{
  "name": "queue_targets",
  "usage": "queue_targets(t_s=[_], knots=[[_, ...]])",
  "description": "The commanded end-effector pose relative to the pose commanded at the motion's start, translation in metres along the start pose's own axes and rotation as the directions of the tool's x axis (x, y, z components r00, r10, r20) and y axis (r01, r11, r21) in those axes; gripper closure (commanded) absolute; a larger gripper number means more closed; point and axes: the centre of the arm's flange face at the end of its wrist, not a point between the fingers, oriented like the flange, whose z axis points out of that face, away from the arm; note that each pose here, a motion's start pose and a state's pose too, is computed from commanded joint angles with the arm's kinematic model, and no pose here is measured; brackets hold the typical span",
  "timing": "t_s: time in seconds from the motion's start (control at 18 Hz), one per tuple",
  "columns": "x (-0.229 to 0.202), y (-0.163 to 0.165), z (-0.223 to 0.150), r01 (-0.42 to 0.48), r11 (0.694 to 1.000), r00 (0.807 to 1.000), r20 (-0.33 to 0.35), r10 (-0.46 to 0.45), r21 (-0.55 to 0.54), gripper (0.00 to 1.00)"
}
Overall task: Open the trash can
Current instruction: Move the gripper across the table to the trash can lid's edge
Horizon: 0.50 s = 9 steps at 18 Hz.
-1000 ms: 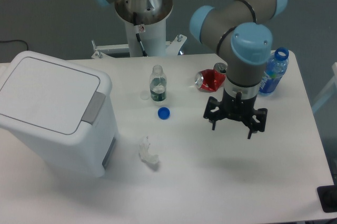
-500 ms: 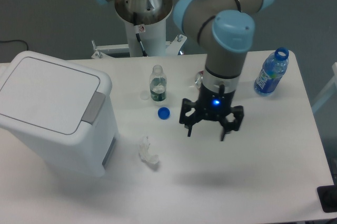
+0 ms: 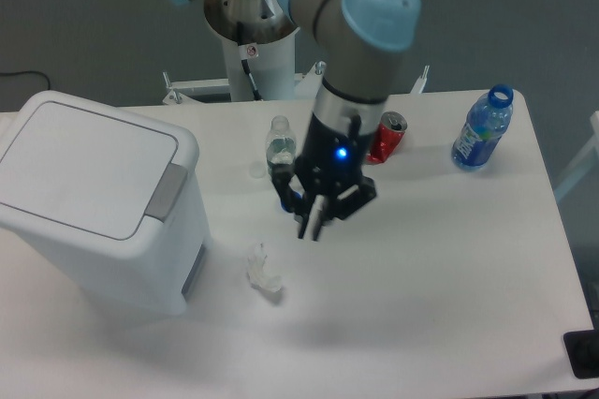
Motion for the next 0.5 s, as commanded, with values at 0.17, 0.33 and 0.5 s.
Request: queue_targets(t_s=[0.17,0.33,0.5], knots=[[0.034,-0.002,0.000,-0.018,1.000,1.000,-0.020,0.019,0.002,0.86],[0.061,0.000,-0.004,-0.028,1.000,0.999,-0.036,0.029,0.008,0.87],[0.090,0.000,-0.010,-0.045,0.999,0.997,-0.065,0.046,0.021,0.87]])
